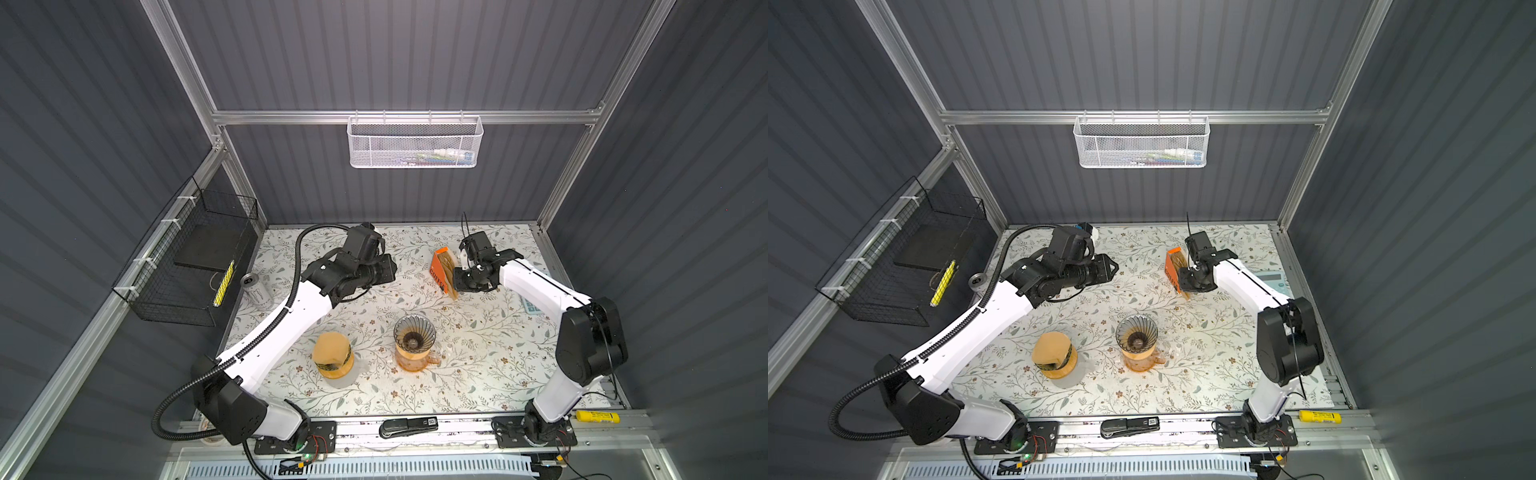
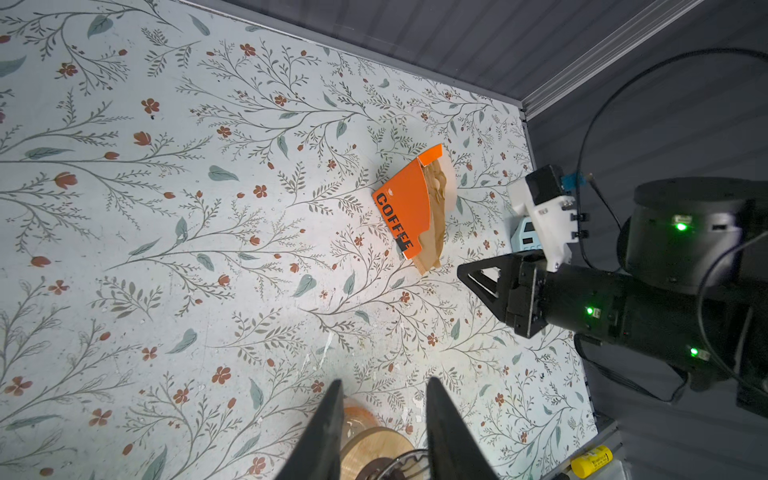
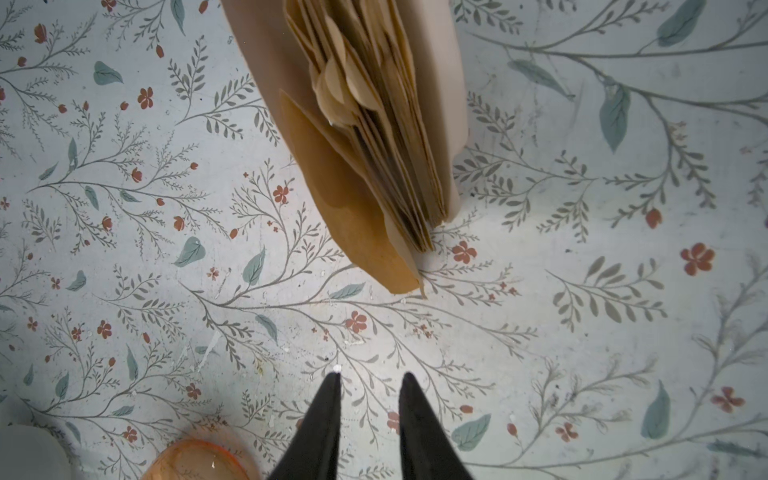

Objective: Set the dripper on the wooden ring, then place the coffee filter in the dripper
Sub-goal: 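Move the right gripper to the orange COFFEE box while the left draws back, then lower the right gripper onto the paper filters and pinch one filter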

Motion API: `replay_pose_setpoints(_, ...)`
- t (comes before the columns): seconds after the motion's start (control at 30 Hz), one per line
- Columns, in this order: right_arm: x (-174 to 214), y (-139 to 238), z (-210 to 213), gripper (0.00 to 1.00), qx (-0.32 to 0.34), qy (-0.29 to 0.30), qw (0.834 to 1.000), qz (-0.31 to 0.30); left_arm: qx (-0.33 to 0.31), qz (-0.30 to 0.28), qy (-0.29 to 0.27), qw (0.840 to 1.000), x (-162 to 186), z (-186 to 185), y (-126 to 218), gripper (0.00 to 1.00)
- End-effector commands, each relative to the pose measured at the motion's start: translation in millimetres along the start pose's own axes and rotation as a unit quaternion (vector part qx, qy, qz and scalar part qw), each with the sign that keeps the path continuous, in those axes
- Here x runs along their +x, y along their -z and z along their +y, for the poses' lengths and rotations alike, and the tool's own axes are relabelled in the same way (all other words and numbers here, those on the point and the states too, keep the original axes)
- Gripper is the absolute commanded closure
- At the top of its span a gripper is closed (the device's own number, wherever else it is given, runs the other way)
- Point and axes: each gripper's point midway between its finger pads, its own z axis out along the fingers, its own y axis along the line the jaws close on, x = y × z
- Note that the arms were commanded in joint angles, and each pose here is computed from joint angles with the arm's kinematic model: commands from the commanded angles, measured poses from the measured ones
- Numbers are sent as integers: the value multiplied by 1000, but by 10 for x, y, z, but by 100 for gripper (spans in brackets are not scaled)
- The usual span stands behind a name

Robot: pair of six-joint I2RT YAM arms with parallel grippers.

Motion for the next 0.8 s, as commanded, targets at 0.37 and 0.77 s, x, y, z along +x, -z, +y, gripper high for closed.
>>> replay_pose_setpoints(0.37,-276,-339,63,74,-5,24,1000,15,-7,-4,7,1000,-191,108,-144,65)
replay_pose_setpoints(0.77,-244,-423,15,77,7,28,999,25,-4,5,17,1000,-203,171,-250,65)
